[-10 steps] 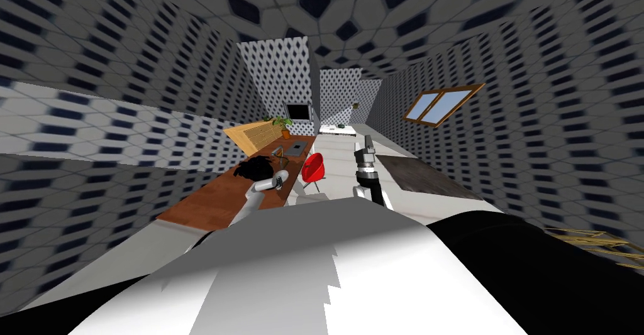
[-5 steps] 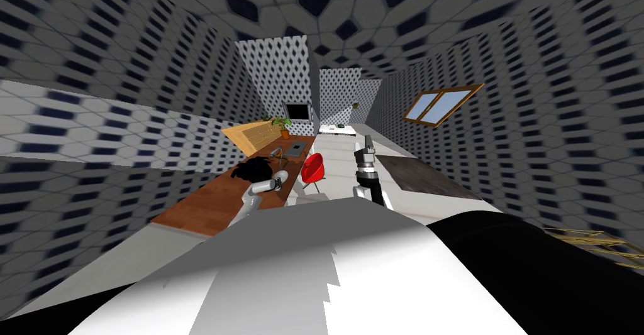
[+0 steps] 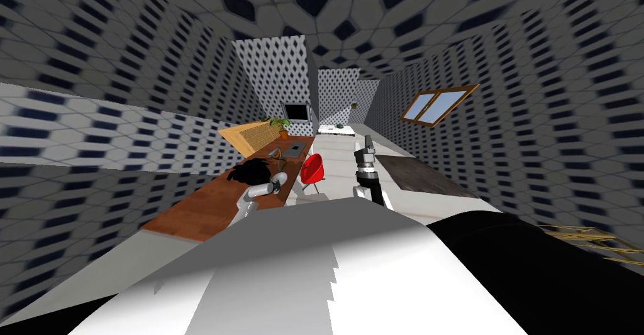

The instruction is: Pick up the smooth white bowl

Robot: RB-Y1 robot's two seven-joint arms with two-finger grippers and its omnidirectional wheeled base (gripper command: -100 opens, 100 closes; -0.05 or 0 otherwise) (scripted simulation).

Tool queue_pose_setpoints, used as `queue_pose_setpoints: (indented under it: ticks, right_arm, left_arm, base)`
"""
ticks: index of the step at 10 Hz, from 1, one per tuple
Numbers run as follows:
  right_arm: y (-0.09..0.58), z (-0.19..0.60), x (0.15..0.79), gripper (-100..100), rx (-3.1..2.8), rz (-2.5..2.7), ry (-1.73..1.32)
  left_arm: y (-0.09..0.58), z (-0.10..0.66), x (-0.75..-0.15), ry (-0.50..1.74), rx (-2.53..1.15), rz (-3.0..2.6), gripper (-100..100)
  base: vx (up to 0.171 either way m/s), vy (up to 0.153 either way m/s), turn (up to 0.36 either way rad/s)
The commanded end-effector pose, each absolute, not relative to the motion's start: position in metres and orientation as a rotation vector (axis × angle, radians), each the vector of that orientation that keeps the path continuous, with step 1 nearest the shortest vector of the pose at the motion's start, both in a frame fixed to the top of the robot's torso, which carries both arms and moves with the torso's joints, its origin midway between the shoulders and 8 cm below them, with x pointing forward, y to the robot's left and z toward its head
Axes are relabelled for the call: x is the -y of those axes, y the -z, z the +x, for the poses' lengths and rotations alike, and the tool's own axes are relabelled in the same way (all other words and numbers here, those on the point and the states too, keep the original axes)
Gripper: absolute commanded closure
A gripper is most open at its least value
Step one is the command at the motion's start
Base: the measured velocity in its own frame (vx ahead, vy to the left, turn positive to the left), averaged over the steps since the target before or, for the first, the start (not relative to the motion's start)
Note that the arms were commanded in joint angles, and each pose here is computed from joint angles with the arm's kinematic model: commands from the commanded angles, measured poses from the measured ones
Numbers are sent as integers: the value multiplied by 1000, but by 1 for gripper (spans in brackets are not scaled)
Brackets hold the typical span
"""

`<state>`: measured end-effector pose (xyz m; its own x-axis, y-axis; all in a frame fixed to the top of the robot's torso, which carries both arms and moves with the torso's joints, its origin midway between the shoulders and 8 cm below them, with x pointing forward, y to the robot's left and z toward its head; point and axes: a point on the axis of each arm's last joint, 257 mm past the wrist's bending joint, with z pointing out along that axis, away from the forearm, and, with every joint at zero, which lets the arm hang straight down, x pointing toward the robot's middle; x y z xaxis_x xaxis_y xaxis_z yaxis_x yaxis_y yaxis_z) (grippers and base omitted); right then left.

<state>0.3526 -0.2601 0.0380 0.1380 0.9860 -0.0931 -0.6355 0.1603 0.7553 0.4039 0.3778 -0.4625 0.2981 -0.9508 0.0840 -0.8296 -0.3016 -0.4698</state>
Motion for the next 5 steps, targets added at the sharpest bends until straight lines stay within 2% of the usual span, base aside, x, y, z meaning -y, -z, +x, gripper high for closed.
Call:
queue_pose_setpoints:
  ticks: [1,4,5]
  right_arm:
    - [-38,353,260,0,-681,639,-1295]
    - [-38,353,260,0,-681,639,-1295]
    - [-38,353,260,0,-681,639,-1295]
  left_arm:
    - [466,385,-379,475,-1610,-2257,100]
    - [456,392,-376,505,-1610,-2232,100]
    - [454,394,-375,510,-1609,-2228,0]
  base:
    - [46,-4,-31]
    - [5,-1,8]
    - [0,0,0]
